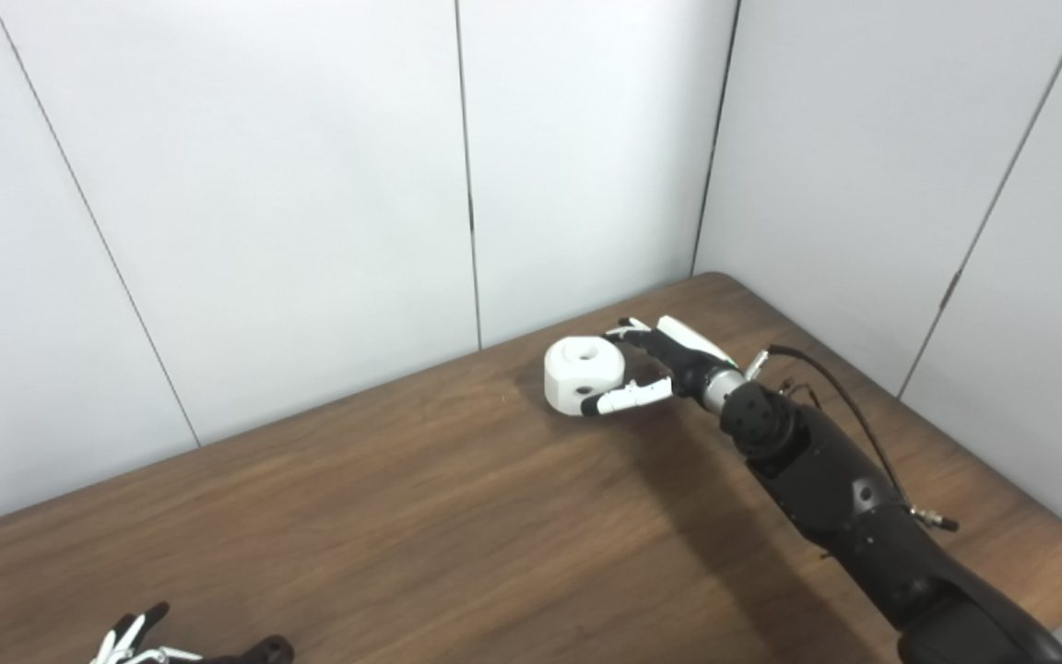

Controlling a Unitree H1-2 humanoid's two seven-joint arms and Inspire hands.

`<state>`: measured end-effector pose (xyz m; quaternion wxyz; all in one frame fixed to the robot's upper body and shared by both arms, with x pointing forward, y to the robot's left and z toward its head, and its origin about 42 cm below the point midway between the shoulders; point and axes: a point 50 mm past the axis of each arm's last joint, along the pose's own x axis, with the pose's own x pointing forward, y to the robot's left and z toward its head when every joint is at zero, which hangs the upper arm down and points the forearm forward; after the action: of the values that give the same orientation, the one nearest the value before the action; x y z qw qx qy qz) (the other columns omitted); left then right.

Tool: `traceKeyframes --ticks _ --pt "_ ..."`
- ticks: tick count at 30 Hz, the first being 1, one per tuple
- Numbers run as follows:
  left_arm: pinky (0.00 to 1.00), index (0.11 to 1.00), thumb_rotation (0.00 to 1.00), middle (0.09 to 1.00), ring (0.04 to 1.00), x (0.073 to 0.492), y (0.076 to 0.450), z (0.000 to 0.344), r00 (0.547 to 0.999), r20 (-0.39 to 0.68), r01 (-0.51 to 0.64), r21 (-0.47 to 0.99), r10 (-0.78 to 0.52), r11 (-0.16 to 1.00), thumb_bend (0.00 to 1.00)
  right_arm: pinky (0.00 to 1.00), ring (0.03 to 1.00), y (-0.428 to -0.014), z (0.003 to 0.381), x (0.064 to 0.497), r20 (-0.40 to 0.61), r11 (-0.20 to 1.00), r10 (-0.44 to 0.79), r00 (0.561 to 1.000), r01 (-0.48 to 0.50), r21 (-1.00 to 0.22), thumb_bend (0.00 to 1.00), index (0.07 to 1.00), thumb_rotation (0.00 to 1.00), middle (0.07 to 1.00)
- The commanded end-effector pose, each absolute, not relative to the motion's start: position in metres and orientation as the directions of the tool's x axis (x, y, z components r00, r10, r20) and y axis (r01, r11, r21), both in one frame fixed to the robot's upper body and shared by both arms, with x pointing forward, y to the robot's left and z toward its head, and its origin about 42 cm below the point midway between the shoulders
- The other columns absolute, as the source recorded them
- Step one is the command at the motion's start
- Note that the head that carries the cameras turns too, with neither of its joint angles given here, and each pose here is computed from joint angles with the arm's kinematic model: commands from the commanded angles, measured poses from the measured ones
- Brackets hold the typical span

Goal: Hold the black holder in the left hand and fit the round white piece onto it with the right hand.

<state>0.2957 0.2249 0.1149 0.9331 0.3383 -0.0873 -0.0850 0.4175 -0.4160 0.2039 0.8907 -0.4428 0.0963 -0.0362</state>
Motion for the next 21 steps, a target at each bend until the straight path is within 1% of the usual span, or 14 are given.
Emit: traceKeyframes --ticks 1,4,14,19,21 --pt "1.00 0.481 0.04 0.930 1.000 0.285 0.230 0.104 0.976 0.066 0.117 0.649 -0.209 0.752 0.52 0.95 1.000 -0.415 0.234 0.430 -0.035 0.576 -0.139 0.990 0.053 -0.815 1.00 0.829 0.51 1.000" --pt "1.00 0.482 0.03 0.929 1.000 0.284 0.229 0.104 0.976 0.066 0.117 0.647 -0.208 0.754 0.52 0.94 1.000 -0.414 0.232 0.432 -0.036 0.580 -0.134 0.990 0.049 -0.813 1.00 0.840 0.52 1.000" --pt "1.00 0.482 0.03 0.931 1.000 0.280 0.228 0.107 0.976 0.066 0.117 0.641 -0.207 0.759 0.52 0.96 1.000 -0.400 0.237 0.431 -0.042 0.581 -0.130 0.991 0.042 -0.813 1.00 0.862 0.46 1.000" --pt "1.00 0.482 0.03 0.931 1.000 0.279 0.229 0.108 0.975 0.070 0.116 0.646 -0.209 0.755 0.52 0.94 1.000 -0.399 0.235 0.432 -0.038 0.560 -0.139 0.990 0.047 -0.827 1.00 0.855 0.45 1.000" --pt "1.00 0.482 0.03 0.931 1.000 0.279 0.229 0.108 0.975 0.070 0.115 0.648 -0.209 0.753 0.52 0.94 1.000 -0.399 0.234 0.432 -0.032 0.563 -0.143 0.989 0.055 -0.825 1.00 0.832 0.43 1.000"
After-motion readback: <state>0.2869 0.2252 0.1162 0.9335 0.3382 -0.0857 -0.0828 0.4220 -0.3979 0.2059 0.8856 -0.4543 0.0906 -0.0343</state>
